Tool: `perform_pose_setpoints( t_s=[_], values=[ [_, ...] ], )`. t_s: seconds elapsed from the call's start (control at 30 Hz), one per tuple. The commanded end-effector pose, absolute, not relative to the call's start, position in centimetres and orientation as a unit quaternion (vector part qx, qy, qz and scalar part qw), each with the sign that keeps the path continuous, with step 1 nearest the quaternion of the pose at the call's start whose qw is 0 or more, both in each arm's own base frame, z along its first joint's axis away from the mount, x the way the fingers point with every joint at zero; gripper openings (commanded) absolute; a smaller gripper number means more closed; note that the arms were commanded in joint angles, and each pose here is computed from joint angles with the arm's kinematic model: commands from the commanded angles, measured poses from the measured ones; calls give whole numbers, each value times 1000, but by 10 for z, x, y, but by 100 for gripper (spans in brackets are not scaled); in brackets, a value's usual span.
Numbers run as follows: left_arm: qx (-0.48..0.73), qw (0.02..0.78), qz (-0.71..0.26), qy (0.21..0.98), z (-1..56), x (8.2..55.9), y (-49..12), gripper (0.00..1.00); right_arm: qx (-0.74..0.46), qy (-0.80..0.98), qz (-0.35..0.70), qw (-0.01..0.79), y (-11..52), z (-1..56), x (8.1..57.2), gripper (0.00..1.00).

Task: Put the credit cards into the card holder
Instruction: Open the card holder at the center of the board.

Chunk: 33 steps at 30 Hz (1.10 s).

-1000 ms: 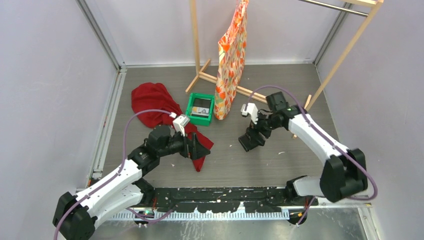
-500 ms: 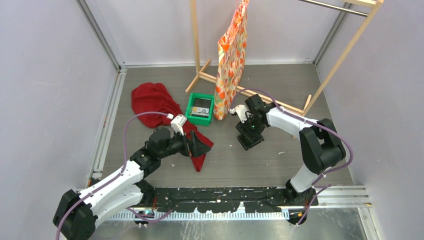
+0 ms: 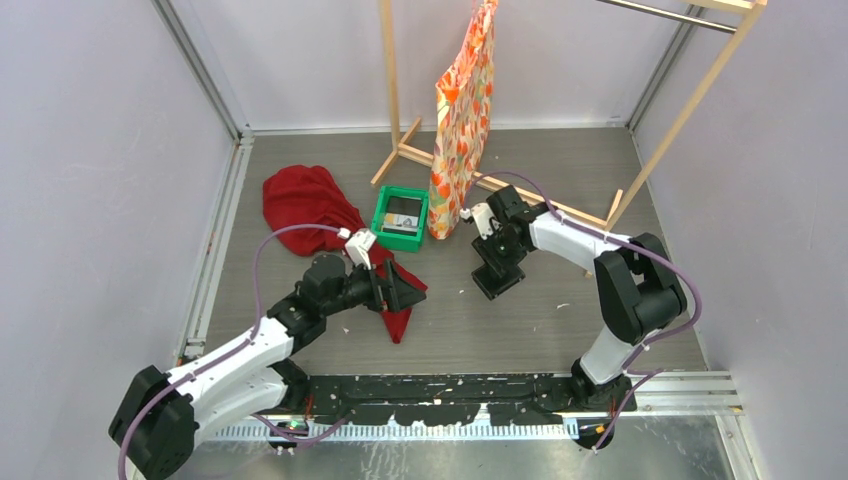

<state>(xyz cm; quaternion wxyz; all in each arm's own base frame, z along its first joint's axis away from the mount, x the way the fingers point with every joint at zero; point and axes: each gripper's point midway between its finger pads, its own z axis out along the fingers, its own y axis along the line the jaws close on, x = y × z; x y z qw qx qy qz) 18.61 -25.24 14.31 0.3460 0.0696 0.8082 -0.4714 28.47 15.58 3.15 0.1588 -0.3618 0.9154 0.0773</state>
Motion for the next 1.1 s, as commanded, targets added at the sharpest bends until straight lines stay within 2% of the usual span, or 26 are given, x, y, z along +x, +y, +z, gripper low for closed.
perform_pose_setpoints(
  t_s=[0.0, 0.3, 0.47, 0.8, 0.87, 1.07],
  values=[
    [78, 357, -497, 787, 156, 188, -263, 93, -343, 916, 89, 185, 171, 31, 302, 41],
    [84, 345, -498, 791, 148, 185, -274, 93, -341, 914, 84, 205, 174, 37, 308, 31],
    [87, 341, -498, 792, 147, 185, -278, 93, -336, 910, 95, 223, 181, 48, 314, 38],
    [86, 336, -499, 794, 143, 186, -286, 93, -319, 920, 99, 206, 185, 34, 317, 38],
    [84, 336, -501, 793, 143, 186, -288, 93, -321, 921, 96, 196, 183, 29, 315, 34],
    [63, 331, -507, 793, 137, 188, -297, 91, -325, 922, 102, 185, 183, 28, 309, 14]
  ],
)
